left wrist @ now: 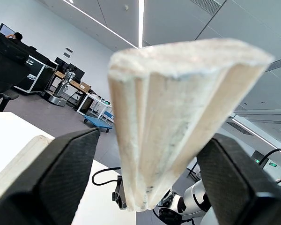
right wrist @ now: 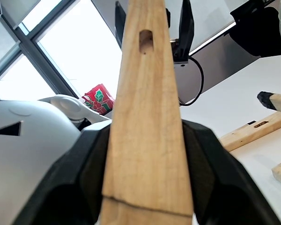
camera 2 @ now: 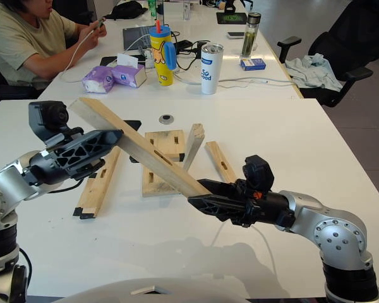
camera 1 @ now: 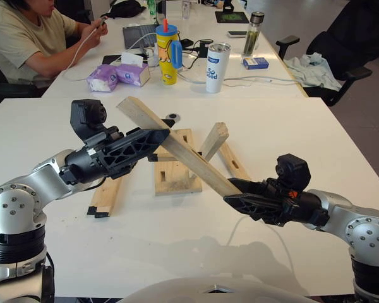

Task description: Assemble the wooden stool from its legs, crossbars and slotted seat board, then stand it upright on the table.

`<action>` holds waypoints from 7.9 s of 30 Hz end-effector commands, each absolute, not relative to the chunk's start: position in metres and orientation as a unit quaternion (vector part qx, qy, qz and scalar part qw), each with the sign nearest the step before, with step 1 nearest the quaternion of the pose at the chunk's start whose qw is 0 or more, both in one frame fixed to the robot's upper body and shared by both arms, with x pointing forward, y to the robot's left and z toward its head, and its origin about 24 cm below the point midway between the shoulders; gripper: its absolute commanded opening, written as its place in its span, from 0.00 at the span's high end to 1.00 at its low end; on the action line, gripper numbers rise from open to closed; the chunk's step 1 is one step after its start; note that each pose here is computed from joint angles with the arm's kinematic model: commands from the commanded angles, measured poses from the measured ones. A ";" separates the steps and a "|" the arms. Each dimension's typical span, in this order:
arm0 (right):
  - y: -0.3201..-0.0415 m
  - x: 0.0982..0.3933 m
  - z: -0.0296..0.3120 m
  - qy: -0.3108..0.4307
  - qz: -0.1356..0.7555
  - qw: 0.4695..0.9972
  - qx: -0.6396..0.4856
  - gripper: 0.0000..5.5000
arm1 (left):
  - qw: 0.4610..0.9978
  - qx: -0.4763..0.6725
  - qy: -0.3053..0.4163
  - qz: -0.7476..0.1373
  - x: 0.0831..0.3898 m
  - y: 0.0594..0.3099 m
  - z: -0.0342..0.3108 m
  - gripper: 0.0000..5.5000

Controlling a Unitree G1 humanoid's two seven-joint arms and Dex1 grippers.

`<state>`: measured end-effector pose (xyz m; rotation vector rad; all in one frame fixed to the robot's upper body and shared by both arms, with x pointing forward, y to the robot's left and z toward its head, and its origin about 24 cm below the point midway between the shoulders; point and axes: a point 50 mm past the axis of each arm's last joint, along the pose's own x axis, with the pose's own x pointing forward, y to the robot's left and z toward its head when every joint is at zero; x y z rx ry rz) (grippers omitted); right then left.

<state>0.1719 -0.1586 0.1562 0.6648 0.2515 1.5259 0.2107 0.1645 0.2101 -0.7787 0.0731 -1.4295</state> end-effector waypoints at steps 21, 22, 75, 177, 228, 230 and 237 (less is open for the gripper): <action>-0.160 0.192 0.122 0.171 0.587 0.750 0.252 0.30 | 0.805 -0.290 0.118 -0.504 0.196 0.250 0.170 0.62; -0.150 0.193 0.113 0.178 0.575 0.757 0.255 0.30 | 0.817 -0.278 0.120 -0.491 0.197 0.261 0.172 0.62; -0.094 0.224 0.017 0.296 0.401 0.860 0.108 0.30 | 0.862 -0.012 0.063 -0.503 0.262 0.229 0.160 0.62; -0.096 0.224 -0.038 0.329 0.343 0.874 -0.097 1.00 | 0.754 -0.218 -0.303 -0.540 0.266 0.173 0.346 0.17; -0.153 0.221 0.109 -0.025 0.361 0.921 0.143 1.00 | 0.975 0.043 -0.219 0.008 0.245 0.191 0.225 0.17; -0.187 0.226 0.107 -0.013 0.315 0.939 0.134 1.00 | 0.980 0.096 -0.164 0.052 0.234 0.199 0.199 0.17; -0.242 0.286 0.133 -0.062 0.119 0.990 0.052 1.00 | 0.983 0.159 -0.086 0.019 0.226 0.176 0.150 0.17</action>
